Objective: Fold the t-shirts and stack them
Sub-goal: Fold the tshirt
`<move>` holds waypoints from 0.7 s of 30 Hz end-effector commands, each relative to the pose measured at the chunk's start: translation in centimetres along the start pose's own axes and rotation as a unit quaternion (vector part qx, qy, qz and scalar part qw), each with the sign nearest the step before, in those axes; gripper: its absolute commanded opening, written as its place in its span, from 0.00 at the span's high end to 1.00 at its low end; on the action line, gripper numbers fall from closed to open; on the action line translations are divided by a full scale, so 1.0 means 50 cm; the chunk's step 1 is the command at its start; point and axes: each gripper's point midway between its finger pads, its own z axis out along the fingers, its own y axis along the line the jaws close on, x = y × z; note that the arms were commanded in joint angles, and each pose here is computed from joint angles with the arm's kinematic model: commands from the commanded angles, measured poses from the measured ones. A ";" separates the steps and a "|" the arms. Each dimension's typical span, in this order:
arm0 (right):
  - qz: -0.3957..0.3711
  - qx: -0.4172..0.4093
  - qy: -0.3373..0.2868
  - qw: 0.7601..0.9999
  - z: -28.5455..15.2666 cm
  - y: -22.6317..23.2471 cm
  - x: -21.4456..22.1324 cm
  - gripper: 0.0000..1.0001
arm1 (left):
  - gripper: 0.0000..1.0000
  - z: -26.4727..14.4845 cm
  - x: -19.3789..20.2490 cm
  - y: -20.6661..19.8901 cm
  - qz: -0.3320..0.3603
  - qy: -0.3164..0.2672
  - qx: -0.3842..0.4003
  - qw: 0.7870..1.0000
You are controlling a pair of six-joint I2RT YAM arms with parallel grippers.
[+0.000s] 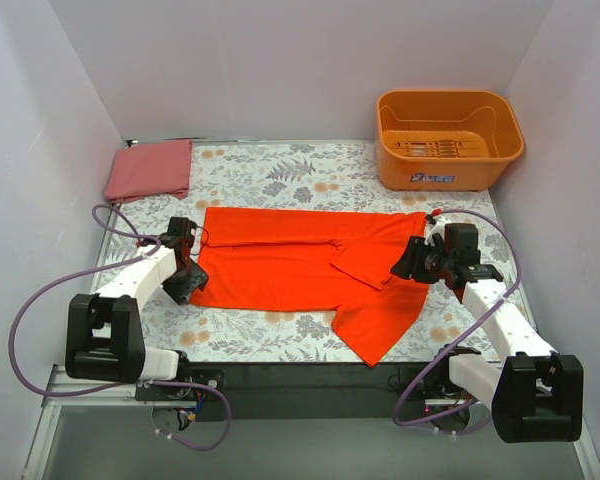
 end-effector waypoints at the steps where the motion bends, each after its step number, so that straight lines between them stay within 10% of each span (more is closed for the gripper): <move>1: -0.023 -0.016 -0.021 0.999 0.000 0.011 -0.015 0.47 | 0.53 0.014 0.009 0.019 -0.015 -0.001 -0.019 1.000; 21: -0.025 0.013 -0.022 0.999 0.007 -0.018 0.003 0.47 | 0.67 0.046 0.017 0.021 -0.026 -0.022 0.001 0.999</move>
